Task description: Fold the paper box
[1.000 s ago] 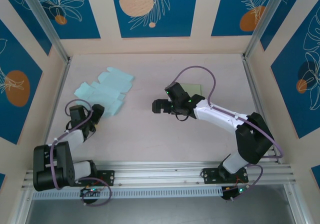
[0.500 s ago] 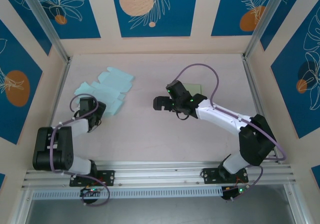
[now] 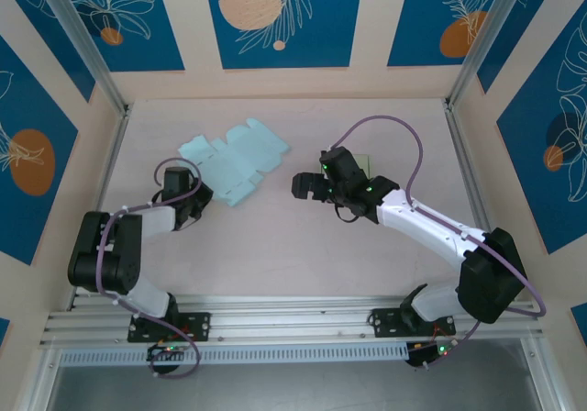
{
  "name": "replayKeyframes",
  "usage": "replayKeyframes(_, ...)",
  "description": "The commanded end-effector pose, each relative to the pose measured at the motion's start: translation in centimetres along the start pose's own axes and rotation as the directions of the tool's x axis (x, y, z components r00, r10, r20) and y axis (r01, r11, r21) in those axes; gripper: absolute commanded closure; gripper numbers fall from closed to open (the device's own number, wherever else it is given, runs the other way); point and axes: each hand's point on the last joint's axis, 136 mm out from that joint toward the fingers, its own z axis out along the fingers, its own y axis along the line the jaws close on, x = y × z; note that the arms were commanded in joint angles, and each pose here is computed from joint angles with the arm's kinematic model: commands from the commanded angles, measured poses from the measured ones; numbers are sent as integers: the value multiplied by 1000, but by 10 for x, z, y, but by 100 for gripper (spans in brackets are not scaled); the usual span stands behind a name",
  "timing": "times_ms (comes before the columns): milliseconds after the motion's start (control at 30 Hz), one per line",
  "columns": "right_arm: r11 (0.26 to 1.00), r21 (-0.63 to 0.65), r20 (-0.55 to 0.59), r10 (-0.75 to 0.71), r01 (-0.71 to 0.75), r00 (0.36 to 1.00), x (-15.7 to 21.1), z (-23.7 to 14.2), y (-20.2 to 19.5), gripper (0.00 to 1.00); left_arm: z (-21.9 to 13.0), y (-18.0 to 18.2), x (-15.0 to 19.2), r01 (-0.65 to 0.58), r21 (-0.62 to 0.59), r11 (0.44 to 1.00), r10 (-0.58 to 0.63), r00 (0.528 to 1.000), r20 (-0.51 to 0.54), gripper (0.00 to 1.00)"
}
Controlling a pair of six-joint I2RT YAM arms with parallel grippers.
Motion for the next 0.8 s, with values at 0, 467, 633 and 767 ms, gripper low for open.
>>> replayKeyframes(0, 1000, -14, 6, -18, 18, 1000, -1, -4, -3, 0, -19, -10, 10, -227, 29, 973, 229, 971, -64, 100)
replayKeyframes(467, 988, -88, -28, -131, 128, 991, -14, -20, -3, 0, -116, -85, -40, -828, 96, 552, 818, 560, 130, 100)
replayKeyframes(633, 975, -151, -3, -166, 163, 986, -29, -30, 8, 0, -149, -121, -40, -901, 173, 398, 900, 420, 114, 100)
replayKeyframes(767, 953, -187, 34, -235, 238, 971, -46, -47, 22, 0, -189, -156, -31, -913, 288, 290, 927, 342, 151, 100)
